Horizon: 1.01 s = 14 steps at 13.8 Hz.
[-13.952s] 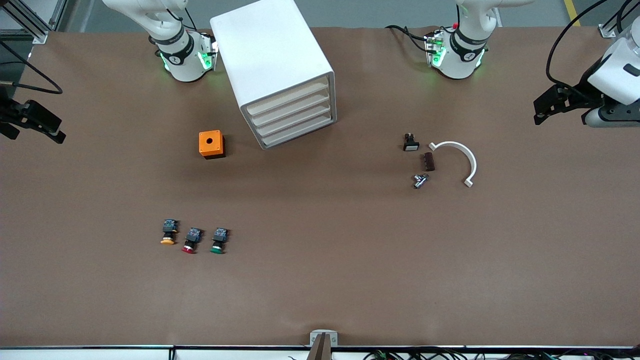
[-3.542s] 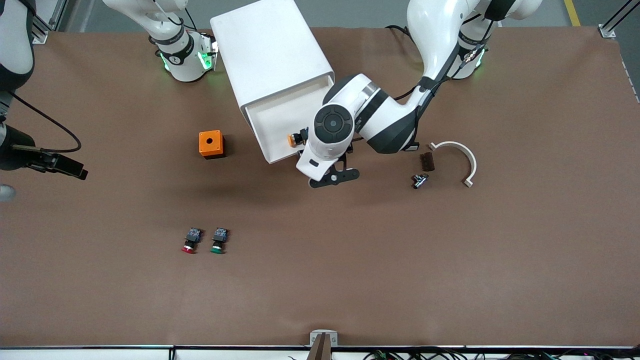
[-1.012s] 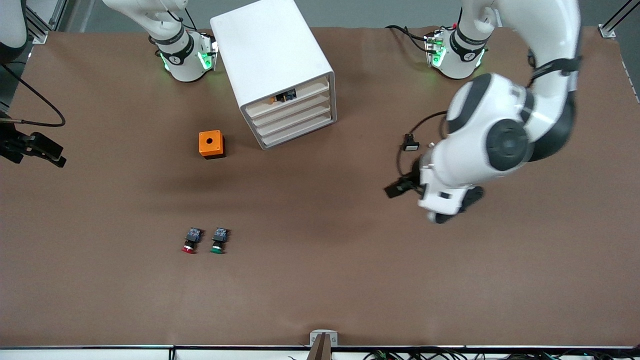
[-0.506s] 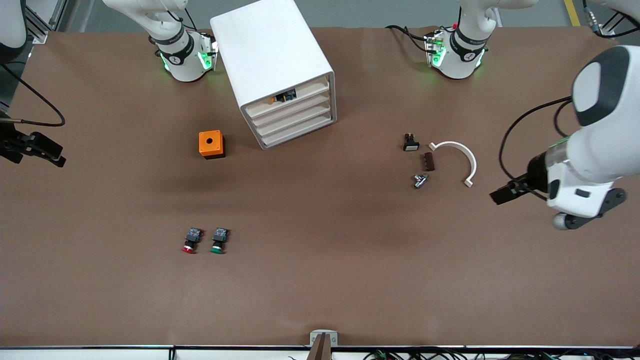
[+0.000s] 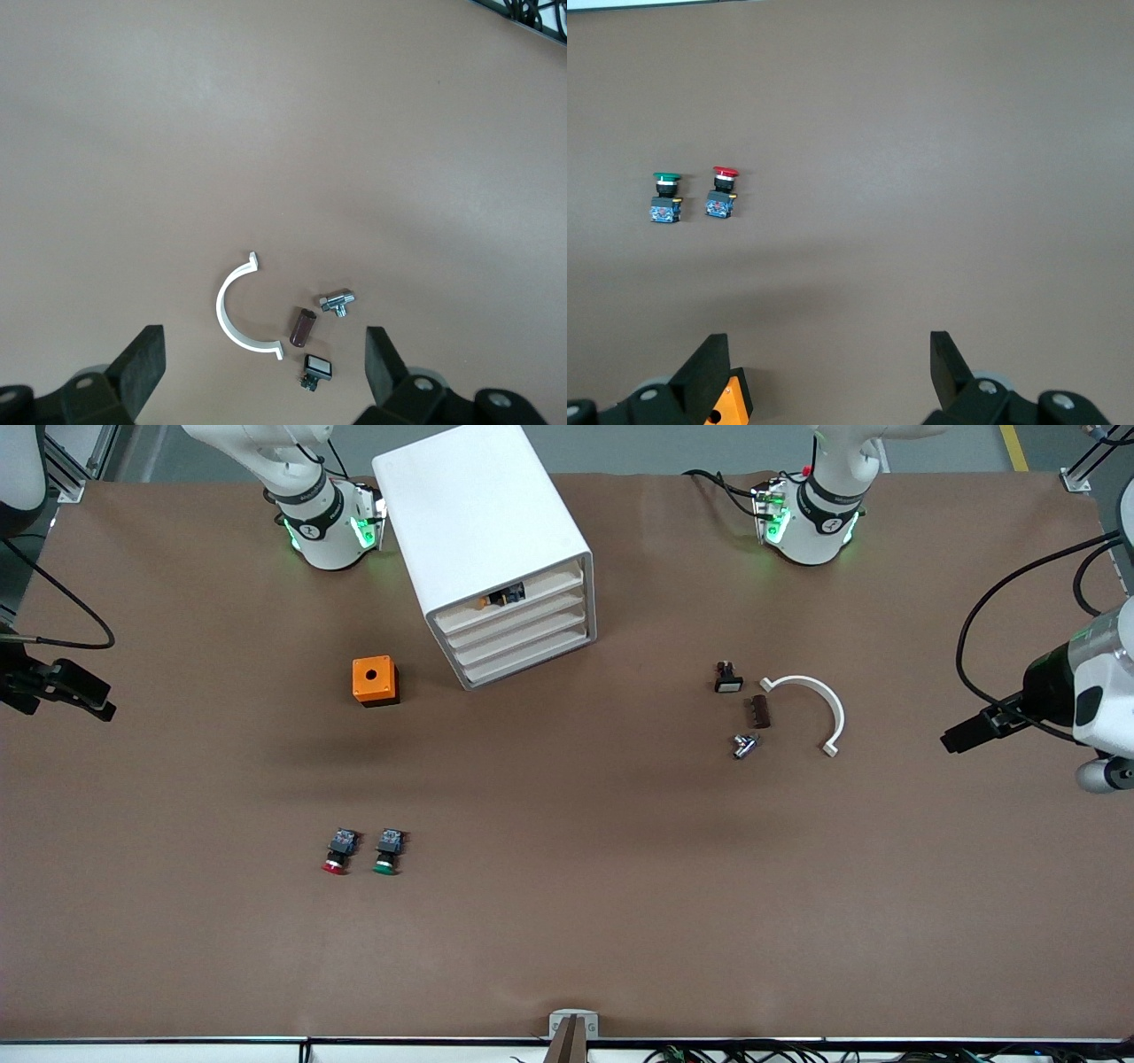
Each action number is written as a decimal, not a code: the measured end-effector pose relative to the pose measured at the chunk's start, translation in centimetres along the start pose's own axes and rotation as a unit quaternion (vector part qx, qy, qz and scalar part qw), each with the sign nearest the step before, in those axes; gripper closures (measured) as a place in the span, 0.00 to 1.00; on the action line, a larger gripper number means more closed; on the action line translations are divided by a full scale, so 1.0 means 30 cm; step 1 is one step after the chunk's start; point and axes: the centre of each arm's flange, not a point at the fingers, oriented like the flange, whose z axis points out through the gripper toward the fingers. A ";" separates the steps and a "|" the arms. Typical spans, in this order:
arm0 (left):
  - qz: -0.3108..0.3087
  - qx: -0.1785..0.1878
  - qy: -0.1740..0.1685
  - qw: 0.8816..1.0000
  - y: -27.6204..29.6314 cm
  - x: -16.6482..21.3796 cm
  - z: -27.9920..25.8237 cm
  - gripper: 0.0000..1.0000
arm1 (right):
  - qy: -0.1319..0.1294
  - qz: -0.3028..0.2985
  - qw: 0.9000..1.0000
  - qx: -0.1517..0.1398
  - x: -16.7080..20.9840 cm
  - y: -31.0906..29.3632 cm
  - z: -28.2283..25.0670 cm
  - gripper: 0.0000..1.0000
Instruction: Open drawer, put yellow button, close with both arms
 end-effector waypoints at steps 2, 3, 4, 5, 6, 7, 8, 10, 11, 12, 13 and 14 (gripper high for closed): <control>0.015 -0.001 0.004 1.000 -0.010 -0.024 -0.039 0.00 | 0.000 0.000 1.000 0.000 0.000 0.001 0.000 0.00; 0.030 -0.001 0.007 1.000 -0.018 -0.036 -0.059 0.00 | 0.000 -0.001 1.000 0.000 0.000 0.001 0.000 0.00; 0.044 0.000 0.009 0.999 -0.030 -0.049 -0.076 0.00 | 0.000 -0.001 1.000 0.000 0.000 0.001 0.000 0.00; 0.054 0.001 0.009 0.998 -0.051 -0.062 -0.091 0.00 | 0.000 -0.002 1.000 0.000 0.000 0.001 0.000 0.00; 0.063 0.002 0.009 0.998 -0.080 -0.074 -0.104 0.00 | 0.001 -0.002 1.000 0.000 0.000 0.001 -0.001 0.00; 0.073 0.003 0.009 0.997 -0.112 -0.090 -0.116 0.00 | 0.001 -0.002 1.000 0.000 0.001 0.001 -0.001 0.00; 0.082 0.004 0.009 0.997 -0.142 -0.108 -0.125 0.00 | 0.001 -0.002 1.000 0.000 0.001 0.001 -0.001 0.00; 0.087 0.006 0.008 0.996 -0.191 -0.152 -0.138 0.00 | 0.001 -0.002 1.000 0.000 0.001 0.001 -0.001 0.00; 0.091 0.007 0.008 0.996 -0.211 -0.171 -0.140 0.00 | 0.001 -0.002 1.000 0.000 0.001 0.002 -0.002 0.00; 0.101 0.007 0.011 0.995 -0.226 -0.186 -0.137 0.00 | 0.001 -0.001 1.000 0.000 0.001 0.002 -0.002 0.00; 0.108 0.006 0.015 0.994 -0.238 -0.200 -0.130 0.00 | 0.001 -0.001 1.000 0.000 0.001 0.002 -0.002 0.00; 0.114 0.005 0.020 0.993 -0.245 -0.215 -0.121 0.00 | 0.001 -0.001 1.000 0.000 0.001 0.003 -0.002 0.00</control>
